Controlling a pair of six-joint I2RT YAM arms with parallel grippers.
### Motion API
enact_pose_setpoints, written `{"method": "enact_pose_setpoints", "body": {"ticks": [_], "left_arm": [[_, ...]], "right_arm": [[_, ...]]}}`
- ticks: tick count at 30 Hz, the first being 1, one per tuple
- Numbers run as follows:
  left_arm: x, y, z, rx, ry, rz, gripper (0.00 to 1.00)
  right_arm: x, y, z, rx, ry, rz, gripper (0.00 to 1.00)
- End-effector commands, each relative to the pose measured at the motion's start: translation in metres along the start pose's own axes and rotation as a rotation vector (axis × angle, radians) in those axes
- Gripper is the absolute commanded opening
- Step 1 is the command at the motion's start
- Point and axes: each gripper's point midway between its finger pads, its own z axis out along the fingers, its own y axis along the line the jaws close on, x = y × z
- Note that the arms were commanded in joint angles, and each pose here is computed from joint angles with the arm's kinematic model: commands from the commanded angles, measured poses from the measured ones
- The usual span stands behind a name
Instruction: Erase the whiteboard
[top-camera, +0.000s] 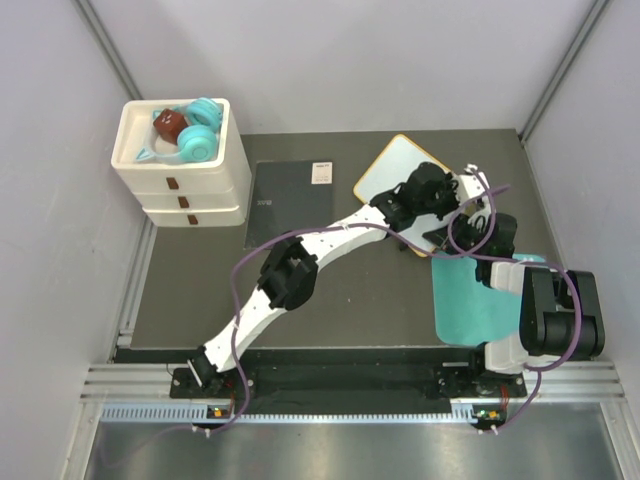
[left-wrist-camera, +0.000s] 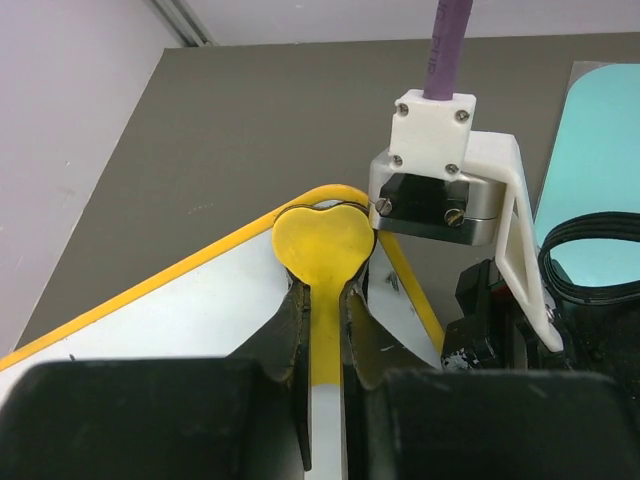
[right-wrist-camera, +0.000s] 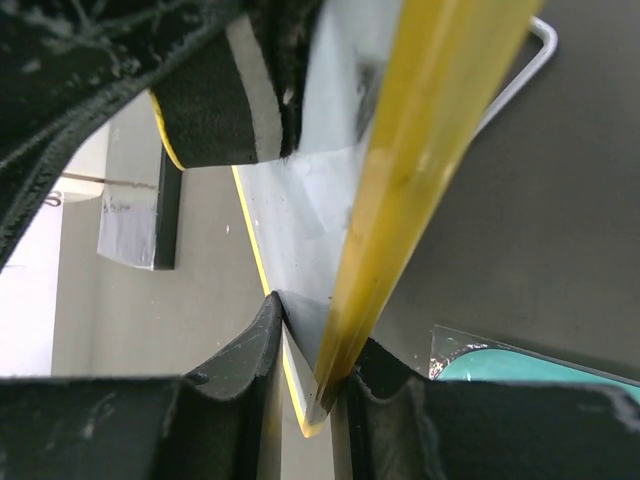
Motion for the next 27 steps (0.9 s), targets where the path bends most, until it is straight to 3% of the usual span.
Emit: {"method": "enact_pose_setpoints", "body": {"ticks": [1, 7, 14, 17, 27], "left_arm": [[0.097, -0.020, -0.002, 0.045, 0.250, -0.090, 0.00], [0.135, 0.044, -0.021, -0.089, 0.307, -0.207, 0.00], [0.173, 0.067, -0.049, -0.122, 0.370, -0.266, 0.00], [0.168, 0.062, -0.049, -0.099, 0.358, -0.272, 0.00], [0.094, 0.003, -0.027, -0.020, 0.238, -0.203, 0.00]], "right_arm": [[0.062, 0.002, -0.009, -0.034, 0.216, -0.040, 0.00], [0.061, 0.002, -0.009, -0.036, 0.215, -0.043, 0.00], [0.062, 0.002, -0.009, -0.034, 0.216, -0.042, 0.00], [0.062, 0.002, -0.009, -0.032, 0.216, -0.040, 0.00], [0.061, -0.001, -0.005, -0.023, 0.239, -0.024, 0.00]]}}
